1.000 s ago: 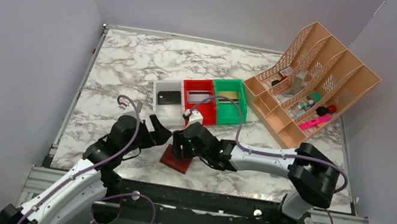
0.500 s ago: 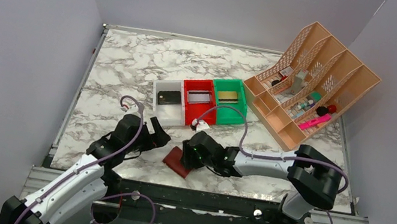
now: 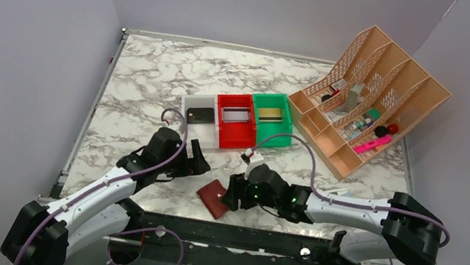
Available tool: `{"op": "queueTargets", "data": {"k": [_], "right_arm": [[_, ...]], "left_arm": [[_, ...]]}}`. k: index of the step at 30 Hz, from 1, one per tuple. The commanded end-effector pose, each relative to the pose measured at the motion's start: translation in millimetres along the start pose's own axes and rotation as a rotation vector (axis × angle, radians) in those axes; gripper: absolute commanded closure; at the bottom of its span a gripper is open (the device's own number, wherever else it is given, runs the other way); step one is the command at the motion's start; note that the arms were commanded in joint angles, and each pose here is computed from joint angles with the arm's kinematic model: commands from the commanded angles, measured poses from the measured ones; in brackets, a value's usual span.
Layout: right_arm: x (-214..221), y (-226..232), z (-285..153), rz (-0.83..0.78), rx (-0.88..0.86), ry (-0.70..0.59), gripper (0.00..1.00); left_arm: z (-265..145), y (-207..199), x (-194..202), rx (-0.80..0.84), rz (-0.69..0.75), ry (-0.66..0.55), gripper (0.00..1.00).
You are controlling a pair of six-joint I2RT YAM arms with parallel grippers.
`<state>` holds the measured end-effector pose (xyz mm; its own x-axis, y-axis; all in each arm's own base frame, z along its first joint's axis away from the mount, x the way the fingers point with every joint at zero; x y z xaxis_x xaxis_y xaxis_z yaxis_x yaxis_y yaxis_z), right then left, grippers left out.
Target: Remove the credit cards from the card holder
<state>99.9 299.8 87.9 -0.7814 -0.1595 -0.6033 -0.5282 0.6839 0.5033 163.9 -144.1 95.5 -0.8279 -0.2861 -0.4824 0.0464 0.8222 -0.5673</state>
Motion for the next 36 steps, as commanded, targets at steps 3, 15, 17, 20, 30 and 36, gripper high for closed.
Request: {"op": "queueTargets", "data": {"k": [3, 15, 17, 20, 30, 36], "right_arm": [[-15.1, -2.1, 11.3, -0.138, 0.12, 0.037, 0.37], [-9.4, -12.9, 44.8, -0.307, 0.306, 0.12, 0.35], [-10.1, -18.3, 47.0, -0.29, 0.364, 0.114, 0.37], [-12.7, -31.5, 43.1, -0.229, 0.495, 0.078, 0.41], [13.0, -51.6, 19.3, 0.124, 0.533, -0.015, 0.49], [24.5, -24.1, 11.9, 0.198, 0.206, -0.008, 0.46]], "left_arm": [[-6.2, -6.5, -12.1, 0.002, 0.022, -0.062, 0.14], [-27.5, 4.6, -25.4, -0.1, -0.035, -0.21, 0.1], [-27.2, 5.0, -24.8, -0.101, -0.039, -0.209, 0.1], [-26.3, 4.7, -24.1, -0.1, -0.035, -0.199, 0.09], [-11.4, -1.9, -13.9, -0.039, 0.003, -0.088, 0.09], [2.6, -7.5, -4.0, 0.007, 0.044, 0.01, 0.12]]}}
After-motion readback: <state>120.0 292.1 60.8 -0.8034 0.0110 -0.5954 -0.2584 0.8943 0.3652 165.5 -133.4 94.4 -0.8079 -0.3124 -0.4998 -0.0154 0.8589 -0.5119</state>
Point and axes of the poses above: each gripper's point midway between its finger pads, its own z axis out along the fingers, its own y axis along the line the jaws close on, x = y × z, the point moved 5 cm from there along -z, back along the fingers, and after that the axes turned 1 degree about z, right-handed, at the moved point
